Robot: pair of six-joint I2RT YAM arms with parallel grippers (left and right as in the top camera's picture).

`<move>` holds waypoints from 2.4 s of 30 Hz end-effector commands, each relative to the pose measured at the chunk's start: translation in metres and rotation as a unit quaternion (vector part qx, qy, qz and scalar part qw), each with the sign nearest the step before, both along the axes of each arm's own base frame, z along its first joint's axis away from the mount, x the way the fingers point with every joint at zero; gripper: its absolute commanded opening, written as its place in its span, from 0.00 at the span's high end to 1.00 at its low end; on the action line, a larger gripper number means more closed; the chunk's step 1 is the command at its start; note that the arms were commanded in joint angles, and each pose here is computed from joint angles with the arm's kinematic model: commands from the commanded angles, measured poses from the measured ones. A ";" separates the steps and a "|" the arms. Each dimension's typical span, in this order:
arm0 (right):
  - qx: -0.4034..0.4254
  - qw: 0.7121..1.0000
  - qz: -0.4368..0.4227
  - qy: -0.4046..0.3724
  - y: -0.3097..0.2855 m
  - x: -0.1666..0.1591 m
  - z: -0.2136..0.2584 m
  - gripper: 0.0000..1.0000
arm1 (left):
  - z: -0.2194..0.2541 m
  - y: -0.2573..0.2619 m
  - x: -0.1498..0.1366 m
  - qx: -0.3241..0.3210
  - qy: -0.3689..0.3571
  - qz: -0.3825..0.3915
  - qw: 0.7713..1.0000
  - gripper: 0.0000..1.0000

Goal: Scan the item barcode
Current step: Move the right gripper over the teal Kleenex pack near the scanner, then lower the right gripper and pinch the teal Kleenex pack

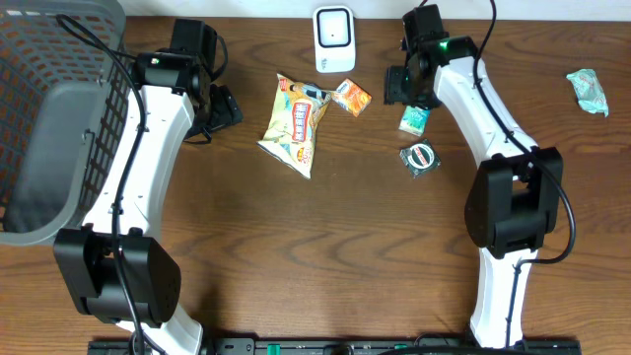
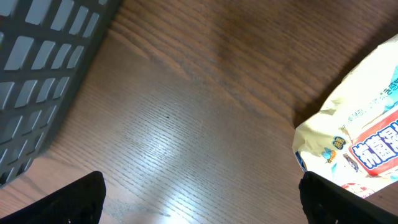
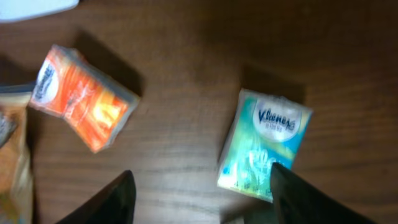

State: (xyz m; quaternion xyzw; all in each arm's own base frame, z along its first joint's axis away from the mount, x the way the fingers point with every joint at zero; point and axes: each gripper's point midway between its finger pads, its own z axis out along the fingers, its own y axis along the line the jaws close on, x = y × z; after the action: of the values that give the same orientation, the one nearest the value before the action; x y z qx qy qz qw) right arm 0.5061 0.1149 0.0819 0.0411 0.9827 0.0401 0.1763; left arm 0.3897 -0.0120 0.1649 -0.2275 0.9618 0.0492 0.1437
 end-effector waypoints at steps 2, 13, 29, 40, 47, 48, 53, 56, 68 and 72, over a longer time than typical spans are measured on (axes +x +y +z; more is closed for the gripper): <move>-0.014 1.000 -0.016 -0.005 -0.004 -0.003 -0.021 0.39 | 0.003 0.004 0.000 0.008 -0.002 -0.005 1.000 0.02; -0.048 0.998 -0.026 -0.001 -0.020 -0.020 -0.078 0.50 | 0.003 0.004 0.000 0.008 -0.002 -0.005 1.000 0.02; 0.109 0.986 0.114 0.057 0.041 -0.061 -0.022 0.99 | 0.003 0.004 0.000 0.008 -0.002 -0.005 1.000 0.02; 0.343 0.905 0.228 0.105 0.107 -0.128 0.036 0.99 | 0.003 0.004 0.000 0.008 -0.002 -0.005 1.000 0.02; 0.423 0.868 0.220 0.135 0.118 -0.161 -0.003 0.99 | 0.003 0.004 0.000 0.008 -0.002 -0.005 1.000 0.02; 0.426 0.869 0.210 0.137 0.117 -0.163 -0.011 0.99 | 0.003 0.004 0.000 0.008 -0.002 -0.005 1.000 0.02; 0.309 0.933 0.118 0.141 0.084 -0.155 -0.068 0.96 | 0.003 0.004 0.000 0.008 -0.002 -0.005 1.000 0.02; 0.264 0.951 0.091 0.133 0.064 -0.145 -0.075 0.92 | 0.003 0.004 0.000 0.008 -0.002 -0.005 1.000 0.02; 0.210 0.958 0.129 0.150 0.036 -0.128 -0.002 0.60 | 0.003 0.004 0.000 0.008 -0.002 -0.005 1.000 0.02; 0.121 0.972 0.126 0.155 0.028 -0.132 -0.019 0.51 | 0.003 0.004 0.000 0.008 -0.002 -0.005 1.000 0.02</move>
State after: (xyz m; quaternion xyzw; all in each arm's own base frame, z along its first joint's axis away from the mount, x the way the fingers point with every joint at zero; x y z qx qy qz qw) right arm 0.3732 0.1500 0.0713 -0.0268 0.9691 0.2449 -0.0086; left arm 0.3897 -0.0120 0.1649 -0.2275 0.9618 0.0492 0.1437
